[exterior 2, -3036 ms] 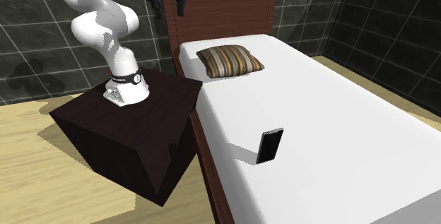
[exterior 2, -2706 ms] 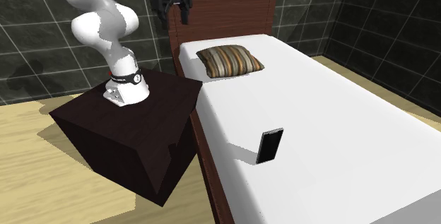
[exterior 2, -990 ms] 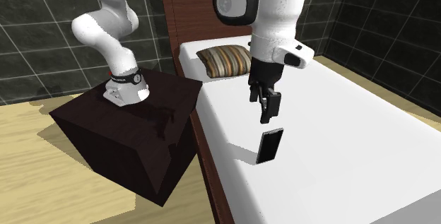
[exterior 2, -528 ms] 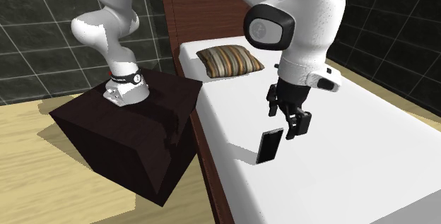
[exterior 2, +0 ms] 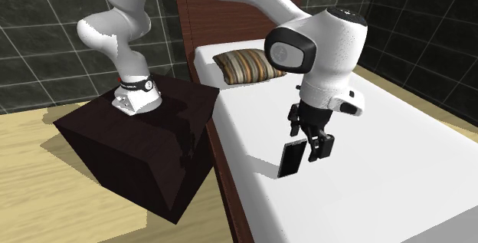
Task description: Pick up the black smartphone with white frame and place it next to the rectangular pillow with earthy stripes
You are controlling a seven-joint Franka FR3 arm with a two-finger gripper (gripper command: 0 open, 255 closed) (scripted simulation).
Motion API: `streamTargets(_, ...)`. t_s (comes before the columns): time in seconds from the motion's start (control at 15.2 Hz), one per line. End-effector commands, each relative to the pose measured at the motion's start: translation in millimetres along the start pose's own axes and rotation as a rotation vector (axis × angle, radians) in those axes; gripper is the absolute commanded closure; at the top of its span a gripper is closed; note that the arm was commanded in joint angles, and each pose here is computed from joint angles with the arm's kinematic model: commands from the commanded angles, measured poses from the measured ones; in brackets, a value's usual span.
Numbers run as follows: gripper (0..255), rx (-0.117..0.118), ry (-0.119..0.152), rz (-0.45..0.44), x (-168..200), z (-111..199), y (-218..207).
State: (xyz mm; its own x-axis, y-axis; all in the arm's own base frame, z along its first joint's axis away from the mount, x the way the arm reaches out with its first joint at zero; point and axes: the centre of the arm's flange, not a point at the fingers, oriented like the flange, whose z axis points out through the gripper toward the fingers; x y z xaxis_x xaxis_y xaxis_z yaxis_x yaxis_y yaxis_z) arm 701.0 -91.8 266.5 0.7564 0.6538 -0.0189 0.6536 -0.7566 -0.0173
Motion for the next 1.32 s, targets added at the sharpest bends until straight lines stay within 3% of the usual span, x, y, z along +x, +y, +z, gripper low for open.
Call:
streamTargets(0.0,0,0.0,0.0,0.0,-0.8,2.0,0.5)
streamTargets(0.33,0,0.0,0.0,0.0,-0.8,2.0,0.4)
streamTargets(0.4,255,0.0,0.0,0.0,-0.8,2.0,0.4)
streamTargets(0.99,255,0.0,0.0,0.0,-0.8,2.0,0.5)
streamTargets(1.25,255,0.0,0.0,0.0,-1.3,-19.1,0.1)
